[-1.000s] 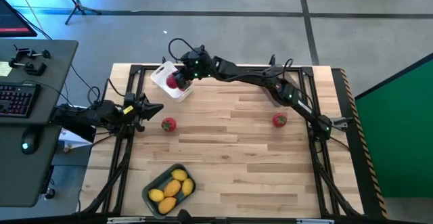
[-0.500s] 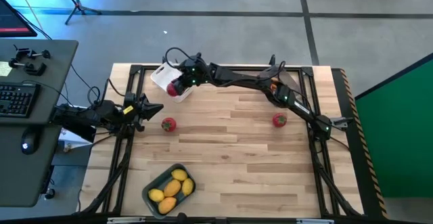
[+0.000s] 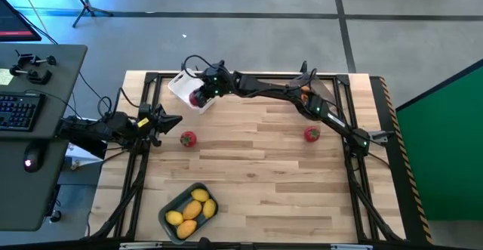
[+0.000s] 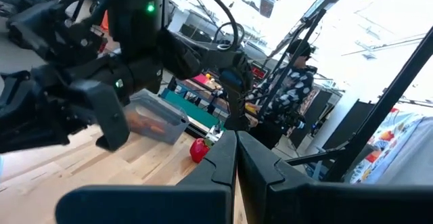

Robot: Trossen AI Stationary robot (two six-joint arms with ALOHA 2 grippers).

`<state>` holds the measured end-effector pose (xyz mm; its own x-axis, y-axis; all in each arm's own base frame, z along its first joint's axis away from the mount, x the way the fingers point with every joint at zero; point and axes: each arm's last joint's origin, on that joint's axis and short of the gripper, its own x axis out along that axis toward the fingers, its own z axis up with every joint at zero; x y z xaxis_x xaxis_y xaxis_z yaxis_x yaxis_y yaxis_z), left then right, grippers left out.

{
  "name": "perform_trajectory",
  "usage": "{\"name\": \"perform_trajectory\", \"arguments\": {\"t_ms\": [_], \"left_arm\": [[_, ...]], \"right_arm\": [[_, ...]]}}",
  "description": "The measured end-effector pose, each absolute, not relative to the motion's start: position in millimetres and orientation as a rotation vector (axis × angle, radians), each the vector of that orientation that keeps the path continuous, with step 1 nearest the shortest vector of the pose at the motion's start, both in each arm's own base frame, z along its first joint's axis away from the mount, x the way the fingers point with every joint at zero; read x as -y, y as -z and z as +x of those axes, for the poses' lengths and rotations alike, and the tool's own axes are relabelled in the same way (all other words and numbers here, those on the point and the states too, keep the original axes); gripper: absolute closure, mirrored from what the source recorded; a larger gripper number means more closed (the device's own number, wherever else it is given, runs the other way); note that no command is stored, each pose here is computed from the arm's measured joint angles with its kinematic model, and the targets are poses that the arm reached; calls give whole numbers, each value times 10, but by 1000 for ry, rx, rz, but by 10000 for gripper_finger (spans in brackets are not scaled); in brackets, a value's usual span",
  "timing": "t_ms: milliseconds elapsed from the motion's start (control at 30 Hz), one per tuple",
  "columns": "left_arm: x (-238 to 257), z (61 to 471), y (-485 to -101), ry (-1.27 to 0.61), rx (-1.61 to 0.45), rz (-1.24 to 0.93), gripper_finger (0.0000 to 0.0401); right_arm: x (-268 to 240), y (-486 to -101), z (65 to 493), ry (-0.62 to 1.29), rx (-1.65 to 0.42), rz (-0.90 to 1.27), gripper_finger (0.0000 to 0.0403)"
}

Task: Sort produce into baskets
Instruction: Put the tomato into the white bin

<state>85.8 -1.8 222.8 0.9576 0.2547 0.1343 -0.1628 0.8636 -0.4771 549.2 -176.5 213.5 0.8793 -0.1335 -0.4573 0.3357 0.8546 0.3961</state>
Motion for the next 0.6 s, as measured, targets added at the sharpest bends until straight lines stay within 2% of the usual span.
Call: {"name": "perform_trajectory", "arguments": {"t_ms": [400,500,600], "left_arm": [[18,859,-2226,-220,194,-475,401],[18,859,-2226,-220,194,-471,401],[18,859,-2226,-220,193,-462,401]], "right_arm": [[1691,-2006,5524,234,-480,495,399],[1691,-2001,5521,234,-487,492,375],[1693,-2001,5520,238,-486,505,332]]}}
